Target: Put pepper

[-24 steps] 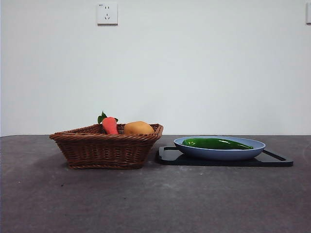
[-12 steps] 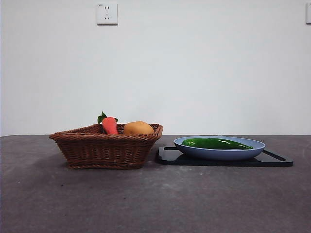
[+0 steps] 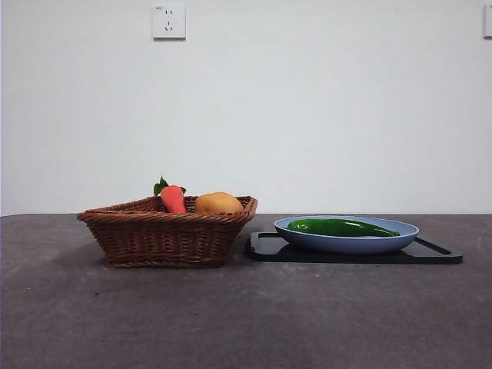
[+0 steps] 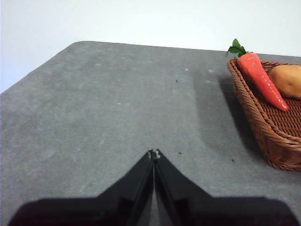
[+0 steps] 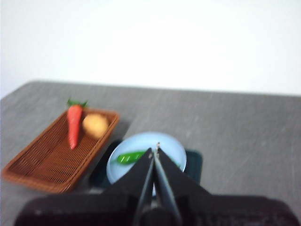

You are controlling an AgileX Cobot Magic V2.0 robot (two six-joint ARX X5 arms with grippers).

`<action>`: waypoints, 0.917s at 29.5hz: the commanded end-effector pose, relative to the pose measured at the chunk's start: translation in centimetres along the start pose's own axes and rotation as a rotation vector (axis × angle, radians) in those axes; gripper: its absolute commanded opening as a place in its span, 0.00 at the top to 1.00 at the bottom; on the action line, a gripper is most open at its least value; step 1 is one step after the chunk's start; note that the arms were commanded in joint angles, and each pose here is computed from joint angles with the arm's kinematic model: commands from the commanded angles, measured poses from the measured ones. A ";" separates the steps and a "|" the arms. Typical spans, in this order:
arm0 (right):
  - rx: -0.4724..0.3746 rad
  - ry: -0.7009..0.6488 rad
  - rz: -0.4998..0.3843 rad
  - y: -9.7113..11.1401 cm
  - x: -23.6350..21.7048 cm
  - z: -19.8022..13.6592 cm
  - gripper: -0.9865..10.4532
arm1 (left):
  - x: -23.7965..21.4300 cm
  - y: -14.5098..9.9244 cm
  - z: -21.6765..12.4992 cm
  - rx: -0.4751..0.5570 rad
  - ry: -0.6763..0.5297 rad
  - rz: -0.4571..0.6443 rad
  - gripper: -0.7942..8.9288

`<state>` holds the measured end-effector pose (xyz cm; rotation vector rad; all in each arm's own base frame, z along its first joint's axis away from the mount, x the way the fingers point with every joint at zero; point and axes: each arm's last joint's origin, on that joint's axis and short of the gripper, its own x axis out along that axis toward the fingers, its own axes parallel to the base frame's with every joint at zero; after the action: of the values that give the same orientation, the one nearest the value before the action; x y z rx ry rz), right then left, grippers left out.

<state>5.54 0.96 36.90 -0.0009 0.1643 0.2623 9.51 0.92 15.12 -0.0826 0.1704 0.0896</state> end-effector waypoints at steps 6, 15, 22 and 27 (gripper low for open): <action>0.023 -0.179 -0.060 -0.7 2.9 -7.0 0.90 | 0.1 0.0 -0.3 -0.008 0.002 -0.005 0.91; 0.090 -0.159 -0.185 -1.4 5.5 -14.7 0.90 | 0.1 0.0 -0.2 -0.008 0.001 -0.005 0.91; 0.118 -0.105 -0.211 -1.7 6.6 -18.6 0.90 | 0.1 0.0 -0.2 -0.008 0.001 -0.005 0.91; 0.144 -0.057 -0.212 -1.8 7.2 -20.4 0.90 | 0.1 0.0 -0.2 -0.008 0.001 -0.005 0.91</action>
<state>9.56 0.67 15.47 0.1101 0.1425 0.0428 9.51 0.92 15.12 -0.0826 0.1704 0.0896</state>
